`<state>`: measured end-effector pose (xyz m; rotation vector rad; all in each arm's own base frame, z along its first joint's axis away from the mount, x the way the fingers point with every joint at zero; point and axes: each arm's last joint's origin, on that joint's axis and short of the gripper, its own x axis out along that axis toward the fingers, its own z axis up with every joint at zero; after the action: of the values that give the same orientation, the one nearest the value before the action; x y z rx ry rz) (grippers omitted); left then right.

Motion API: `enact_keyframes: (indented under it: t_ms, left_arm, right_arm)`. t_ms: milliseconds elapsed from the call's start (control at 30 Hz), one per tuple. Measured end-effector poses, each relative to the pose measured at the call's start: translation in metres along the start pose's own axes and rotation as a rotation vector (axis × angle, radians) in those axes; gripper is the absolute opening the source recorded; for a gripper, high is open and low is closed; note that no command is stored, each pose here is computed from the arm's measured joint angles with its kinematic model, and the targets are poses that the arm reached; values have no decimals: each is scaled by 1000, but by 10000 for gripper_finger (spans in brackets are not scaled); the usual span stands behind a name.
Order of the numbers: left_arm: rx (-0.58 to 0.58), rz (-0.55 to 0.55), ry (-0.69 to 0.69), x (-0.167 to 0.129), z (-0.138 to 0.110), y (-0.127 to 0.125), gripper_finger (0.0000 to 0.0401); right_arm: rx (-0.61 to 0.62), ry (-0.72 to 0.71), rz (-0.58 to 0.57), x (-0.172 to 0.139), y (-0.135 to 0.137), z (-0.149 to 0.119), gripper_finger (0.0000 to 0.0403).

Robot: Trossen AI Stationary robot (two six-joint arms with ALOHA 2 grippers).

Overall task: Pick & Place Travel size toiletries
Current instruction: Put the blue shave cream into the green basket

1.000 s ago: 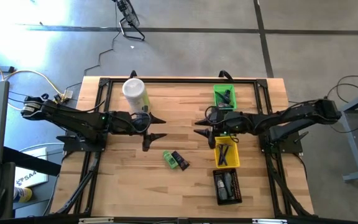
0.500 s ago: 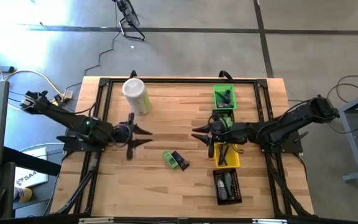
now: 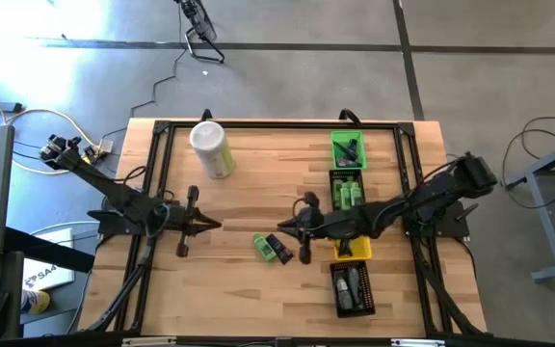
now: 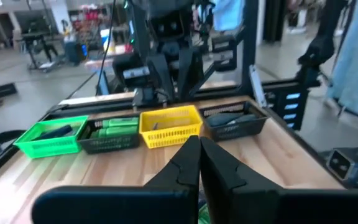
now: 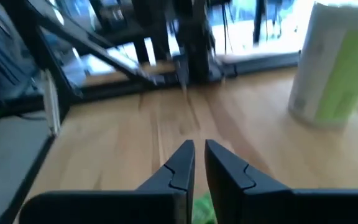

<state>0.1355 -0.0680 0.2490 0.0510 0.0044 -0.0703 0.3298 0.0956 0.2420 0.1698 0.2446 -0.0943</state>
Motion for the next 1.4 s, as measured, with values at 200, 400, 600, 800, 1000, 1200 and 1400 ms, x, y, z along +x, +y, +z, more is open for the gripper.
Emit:
enact_keyframes:
  t_ms: [200, 400, 600, 800, 1000, 1200, 1400]
  left_arm:
    - [-13, -38, -27, -16, -20, 1, 7]
    - [-17, -51, -30, -21, -28, 2, 7]
    - [-1, -53, 1, -20, -32, 2, 7]
    - [32, -55, 54, -20, -37, 2, 7]
    - [48, -81, 27, -20, -52, 0, 7]
    - [48, -71, -12, -22, -58, 1, 7]
    - [52, -69, -12, -22, -58, 1, 7]
  right_arm:
    - [59, 166, -81, 24, 13, 2, 20]
    - [104, 317, -169, 37, 17, 1, 5]
    - [183, 420, -202, 46, 12, -9, 3]
    - [223, 530, -161, 61, -2, -26, 3]
    - [164, 560, -101, 76, -7, -40, 3]
    - [132, 550, -32, 89, -10, -50, 10]
    - [163, 618, -33, 89, -17, -55, 100]
